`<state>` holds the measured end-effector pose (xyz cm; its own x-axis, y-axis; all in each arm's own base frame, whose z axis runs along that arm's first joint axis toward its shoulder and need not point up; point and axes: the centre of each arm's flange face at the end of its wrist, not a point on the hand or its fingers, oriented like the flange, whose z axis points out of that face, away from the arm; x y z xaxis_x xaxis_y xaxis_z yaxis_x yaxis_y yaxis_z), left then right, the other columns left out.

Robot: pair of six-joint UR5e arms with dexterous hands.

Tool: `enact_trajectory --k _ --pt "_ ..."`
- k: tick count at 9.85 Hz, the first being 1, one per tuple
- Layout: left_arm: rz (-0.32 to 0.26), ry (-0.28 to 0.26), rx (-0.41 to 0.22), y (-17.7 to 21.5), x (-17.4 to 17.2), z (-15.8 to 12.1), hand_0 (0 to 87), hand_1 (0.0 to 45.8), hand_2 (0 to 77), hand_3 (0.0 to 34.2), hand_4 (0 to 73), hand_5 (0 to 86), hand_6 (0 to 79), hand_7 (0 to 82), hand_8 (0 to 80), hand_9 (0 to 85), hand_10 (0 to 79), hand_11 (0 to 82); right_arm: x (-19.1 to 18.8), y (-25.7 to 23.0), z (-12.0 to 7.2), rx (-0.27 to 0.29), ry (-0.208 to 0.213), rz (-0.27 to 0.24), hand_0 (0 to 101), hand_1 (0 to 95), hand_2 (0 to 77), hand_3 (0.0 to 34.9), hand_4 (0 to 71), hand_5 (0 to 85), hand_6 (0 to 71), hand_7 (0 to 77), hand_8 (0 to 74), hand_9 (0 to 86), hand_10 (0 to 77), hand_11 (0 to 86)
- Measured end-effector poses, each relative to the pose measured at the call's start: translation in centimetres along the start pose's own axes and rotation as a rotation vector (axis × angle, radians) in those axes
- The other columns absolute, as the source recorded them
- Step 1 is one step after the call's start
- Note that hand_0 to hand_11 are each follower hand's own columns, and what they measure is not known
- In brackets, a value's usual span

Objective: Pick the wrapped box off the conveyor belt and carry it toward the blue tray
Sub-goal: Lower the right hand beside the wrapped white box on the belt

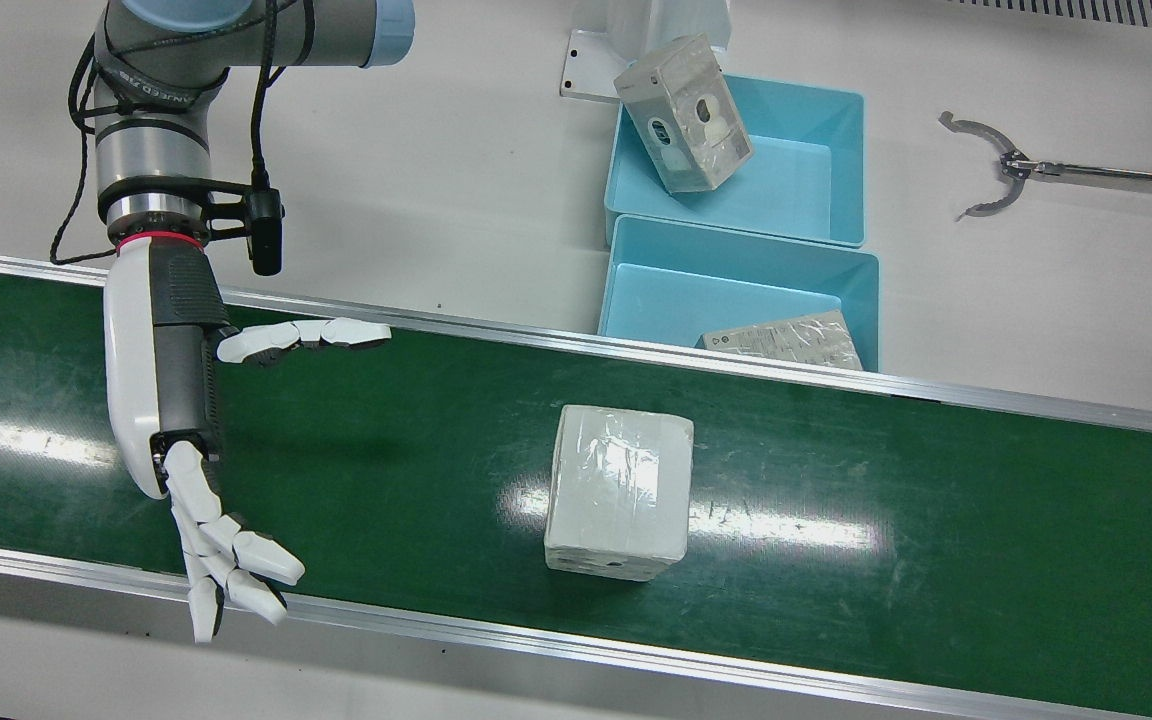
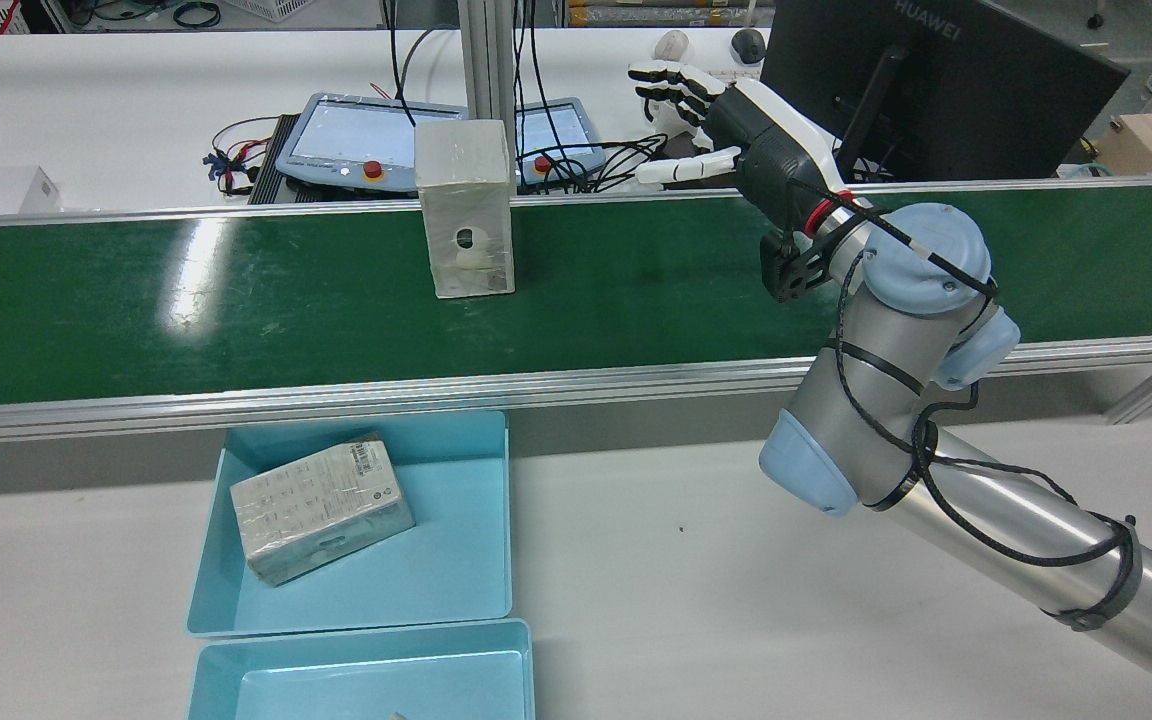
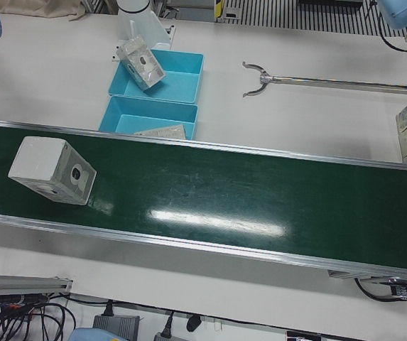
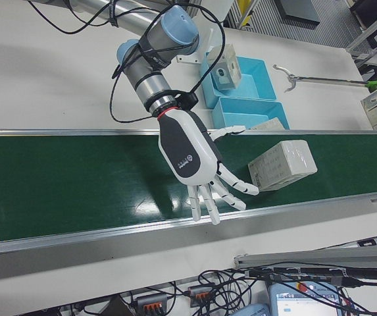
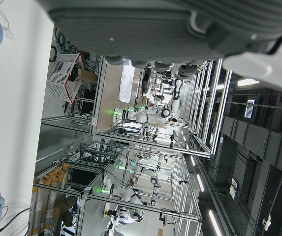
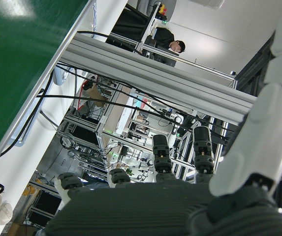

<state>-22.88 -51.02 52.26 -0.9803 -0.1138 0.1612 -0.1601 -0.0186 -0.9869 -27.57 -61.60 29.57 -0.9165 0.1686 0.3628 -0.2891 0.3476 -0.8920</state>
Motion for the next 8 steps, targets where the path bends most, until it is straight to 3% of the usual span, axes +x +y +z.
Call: enact_trajectory --k 8 --pt "0.0 0.0 0.0 0.0 0.0 0.0 0.0 0.0 0.5 0.0 0.0 0.5 0.0 0.5 0.0 0.5 0.0 0.0 2.3 -0.3 0.1 0.009 0.02 0.025 39 7.6 12.5 29.9 13.1 20.7 0.0 15.8 0.0 4.4 2.2 3.3"
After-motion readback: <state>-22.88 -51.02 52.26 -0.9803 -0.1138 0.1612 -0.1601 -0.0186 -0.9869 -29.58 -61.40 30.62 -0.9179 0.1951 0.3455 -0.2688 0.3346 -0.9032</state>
